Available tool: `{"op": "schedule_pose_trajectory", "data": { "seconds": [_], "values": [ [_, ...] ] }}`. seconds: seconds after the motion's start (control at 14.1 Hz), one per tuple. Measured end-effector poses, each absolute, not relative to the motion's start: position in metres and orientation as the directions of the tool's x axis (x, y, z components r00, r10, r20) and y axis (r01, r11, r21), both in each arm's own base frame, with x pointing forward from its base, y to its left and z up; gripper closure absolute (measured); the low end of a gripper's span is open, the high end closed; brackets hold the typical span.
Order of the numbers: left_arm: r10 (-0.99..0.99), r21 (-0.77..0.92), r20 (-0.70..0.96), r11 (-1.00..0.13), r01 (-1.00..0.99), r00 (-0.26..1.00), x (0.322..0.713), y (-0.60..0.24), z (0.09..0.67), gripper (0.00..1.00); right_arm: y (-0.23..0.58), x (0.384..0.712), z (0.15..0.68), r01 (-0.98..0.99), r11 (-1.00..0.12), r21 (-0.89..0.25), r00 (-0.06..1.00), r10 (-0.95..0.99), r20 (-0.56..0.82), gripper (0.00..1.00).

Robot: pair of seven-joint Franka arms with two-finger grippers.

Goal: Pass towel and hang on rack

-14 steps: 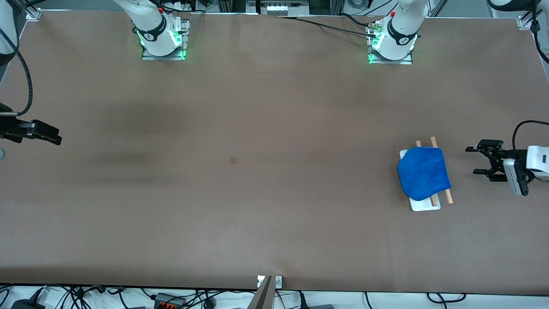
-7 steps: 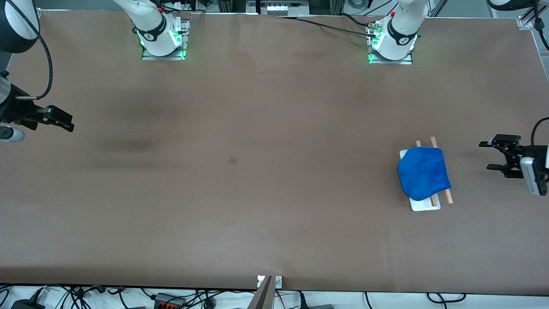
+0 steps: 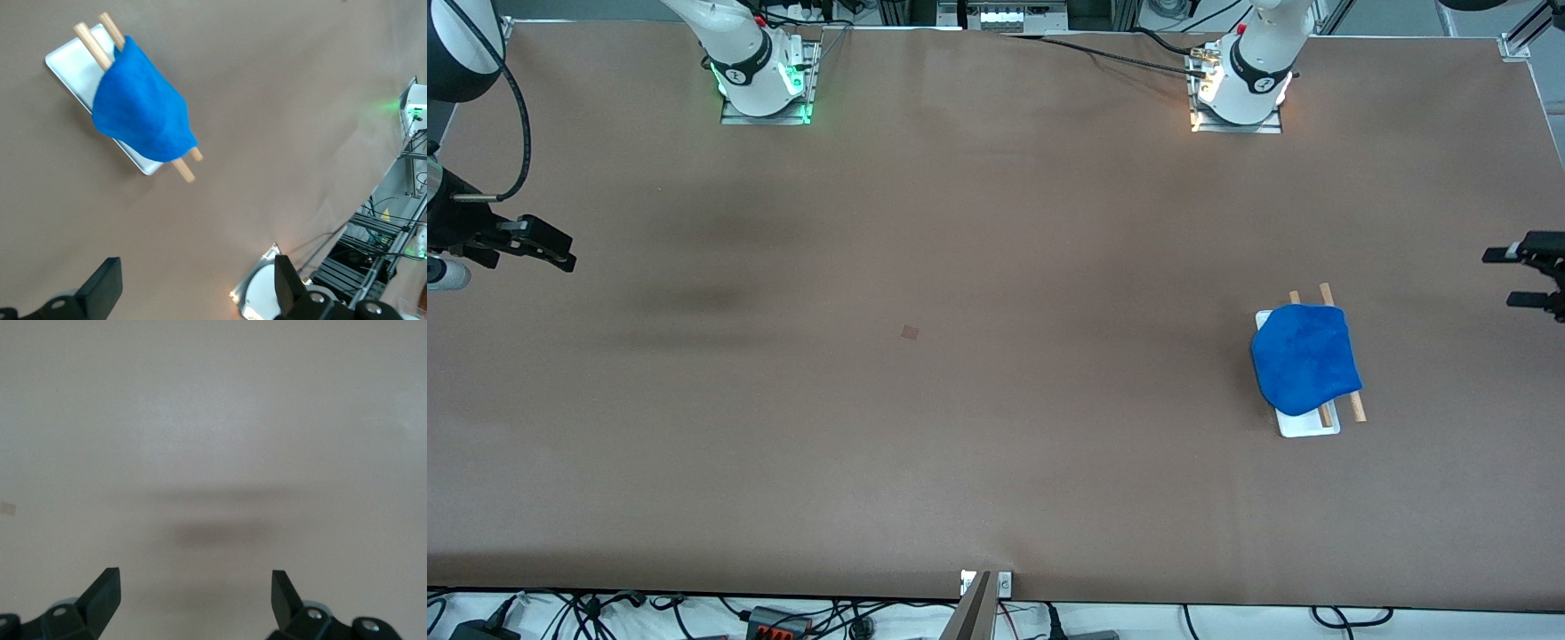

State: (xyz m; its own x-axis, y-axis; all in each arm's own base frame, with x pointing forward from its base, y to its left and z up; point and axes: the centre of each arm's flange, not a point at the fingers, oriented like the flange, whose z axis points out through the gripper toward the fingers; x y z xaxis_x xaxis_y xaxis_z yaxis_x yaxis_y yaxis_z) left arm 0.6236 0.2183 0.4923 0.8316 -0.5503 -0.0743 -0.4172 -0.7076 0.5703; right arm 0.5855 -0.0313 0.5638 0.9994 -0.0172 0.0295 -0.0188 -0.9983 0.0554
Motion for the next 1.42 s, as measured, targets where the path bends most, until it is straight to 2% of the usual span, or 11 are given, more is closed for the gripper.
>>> {"op": "schedule_pose_trajectory", "data": {
  "seconds": [0.21,0.57,0.99,1.42],
  "values": [
    [-0.531,0.543,-0.106,-0.740,-0.398,0.841,0.625,0.189,0.516,0.00,-0.031,0.584,0.569,-0.020,-0.998,0.055,0.999,-0.018,0.032,0.00],
    [-0.541,0.542,-0.142,-0.743,-0.392,0.829,0.627,0.164,0.520,0.00,-0.031,0.582,0.570,-0.020,-0.998,0.055,1.000,-0.019,0.025,0.00],
    [-0.585,0.448,-0.206,-0.769,-0.456,0.784,0.630,0.108,0.545,0.00,-0.032,0.581,0.569,-0.020,-0.998,0.055,1.000,-0.019,0.014,0.00],
    [-0.243,0.241,-0.305,-0.955,-0.172,0.921,0.604,0.057,0.593,0.00,-0.030,0.577,0.567,-0.018,-0.998,0.054,1.000,-0.019,-0.021,0.00]
  ]
}}
